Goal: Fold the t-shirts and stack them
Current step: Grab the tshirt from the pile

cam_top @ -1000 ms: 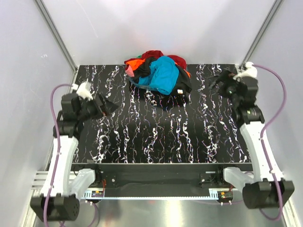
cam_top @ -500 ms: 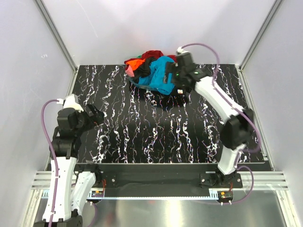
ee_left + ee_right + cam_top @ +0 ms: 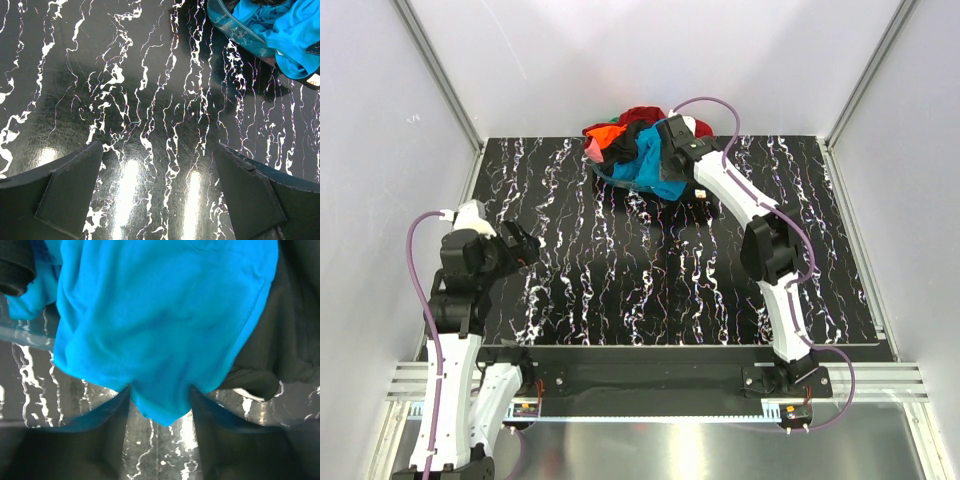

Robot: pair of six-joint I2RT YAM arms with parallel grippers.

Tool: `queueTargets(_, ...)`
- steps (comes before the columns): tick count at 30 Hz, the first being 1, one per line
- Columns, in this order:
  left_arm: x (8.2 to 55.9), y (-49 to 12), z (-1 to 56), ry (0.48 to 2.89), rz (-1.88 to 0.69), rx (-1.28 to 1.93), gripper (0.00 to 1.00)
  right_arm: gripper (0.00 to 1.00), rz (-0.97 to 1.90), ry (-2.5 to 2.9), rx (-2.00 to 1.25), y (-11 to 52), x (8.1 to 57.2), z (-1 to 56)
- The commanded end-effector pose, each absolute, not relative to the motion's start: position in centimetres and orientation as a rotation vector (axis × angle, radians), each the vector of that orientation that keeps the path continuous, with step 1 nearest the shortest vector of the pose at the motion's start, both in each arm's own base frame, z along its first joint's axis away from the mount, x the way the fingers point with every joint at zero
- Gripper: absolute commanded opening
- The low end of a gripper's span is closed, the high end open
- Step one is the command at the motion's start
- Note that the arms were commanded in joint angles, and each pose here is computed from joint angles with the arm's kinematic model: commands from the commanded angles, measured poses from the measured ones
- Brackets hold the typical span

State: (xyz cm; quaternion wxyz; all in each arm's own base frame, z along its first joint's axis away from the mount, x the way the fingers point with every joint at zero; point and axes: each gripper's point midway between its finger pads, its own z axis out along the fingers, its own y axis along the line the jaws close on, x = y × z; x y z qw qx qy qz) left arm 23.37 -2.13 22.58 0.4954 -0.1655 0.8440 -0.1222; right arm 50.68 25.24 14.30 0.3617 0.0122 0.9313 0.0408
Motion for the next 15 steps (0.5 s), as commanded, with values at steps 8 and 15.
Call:
queueTargets(8,23.7,-1.8,23.1,2.016,-0.28,-0.392,0.99,0.09,0.059,2.373,0.013,24.8,51.5,15.3)
queueTargets(15,23.9,-1.6,22.9,2.021,-0.282,-0.398,0.99,0.0,0.181,2.279,0.002,25.9,51.3,21.7)
